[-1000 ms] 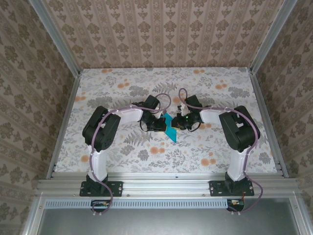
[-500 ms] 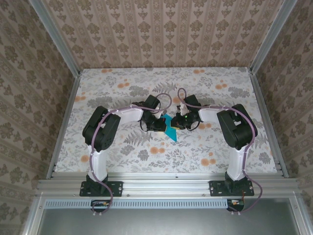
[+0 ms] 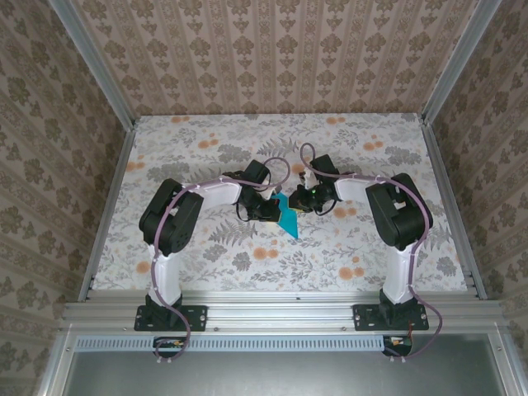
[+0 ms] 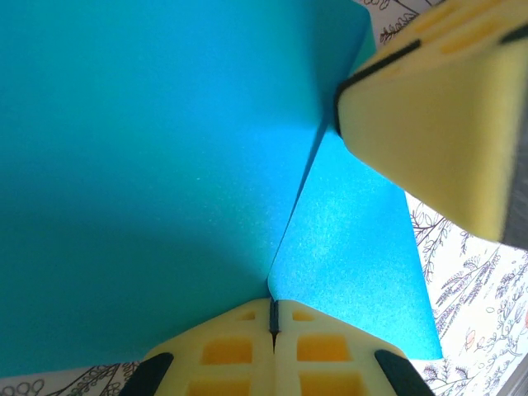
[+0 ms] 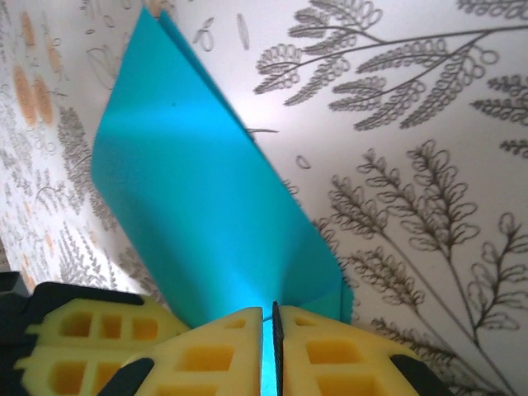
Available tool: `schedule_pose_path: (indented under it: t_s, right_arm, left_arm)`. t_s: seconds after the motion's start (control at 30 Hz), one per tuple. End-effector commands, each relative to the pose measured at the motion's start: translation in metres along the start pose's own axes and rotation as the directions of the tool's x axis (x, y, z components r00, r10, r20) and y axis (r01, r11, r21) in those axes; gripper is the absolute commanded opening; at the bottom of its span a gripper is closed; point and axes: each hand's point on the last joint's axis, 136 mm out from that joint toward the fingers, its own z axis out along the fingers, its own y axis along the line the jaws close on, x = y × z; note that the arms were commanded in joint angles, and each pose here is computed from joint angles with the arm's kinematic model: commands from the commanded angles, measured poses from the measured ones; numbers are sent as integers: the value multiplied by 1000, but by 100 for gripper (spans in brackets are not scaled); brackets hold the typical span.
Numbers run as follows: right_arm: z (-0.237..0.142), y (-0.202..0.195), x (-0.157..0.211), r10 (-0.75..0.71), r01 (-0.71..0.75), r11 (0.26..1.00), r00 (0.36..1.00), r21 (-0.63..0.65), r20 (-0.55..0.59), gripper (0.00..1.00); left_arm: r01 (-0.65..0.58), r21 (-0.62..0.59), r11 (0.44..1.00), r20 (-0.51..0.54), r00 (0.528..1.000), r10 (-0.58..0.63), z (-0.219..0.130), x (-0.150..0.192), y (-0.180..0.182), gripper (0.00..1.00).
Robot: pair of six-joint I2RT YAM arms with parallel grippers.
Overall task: Fold a paper plane with a square sheet of paper (pick it up from the middle)
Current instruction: Third fold the triangle at the center of the table.
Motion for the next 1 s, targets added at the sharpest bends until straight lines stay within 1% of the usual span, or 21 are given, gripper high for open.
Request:
schedule_pose_path:
  t_s: [0.0, 0.23, 0.4, 0.57, 0.8, 0.97]
  right_arm:
    - [7, -19, 1, 16, -15, 998, 1000, 58, -18, 14]
    - [7, -34, -3, 12, -11, 991, 1000, 136, -7, 14]
    - [1, -35, -9, -12, 9, 985, 1000, 171, 16, 14]
    - [-7, -15, -4, -38, 36, 994, 999, 106, 12, 14]
    - [-16, 2, 27, -31, 32, 999, 999, 36, -22, 14]
    - [-11, 2, 49, -35, 37, 999, 998, 36, -59, 14]
  left_arm:
    - [48, -167, 985, -133, 989, -71, 18, 41, 47, 2]
    - [47, -170, 984, -138, 988, -71, 17, 43, 49, 2]
    - [51, -171, 984, -143, 987, -76, 18, 46, 52, 2]
    - [56, -170, 984, -145, 986, -82, 20, 47, 54, 2]
    - [60, -167, 984, -150, 985, -85, 23, 46, 55, 2]
    - [62, -162, 985, -155, 984, -88, 25, 46, 55, 2]
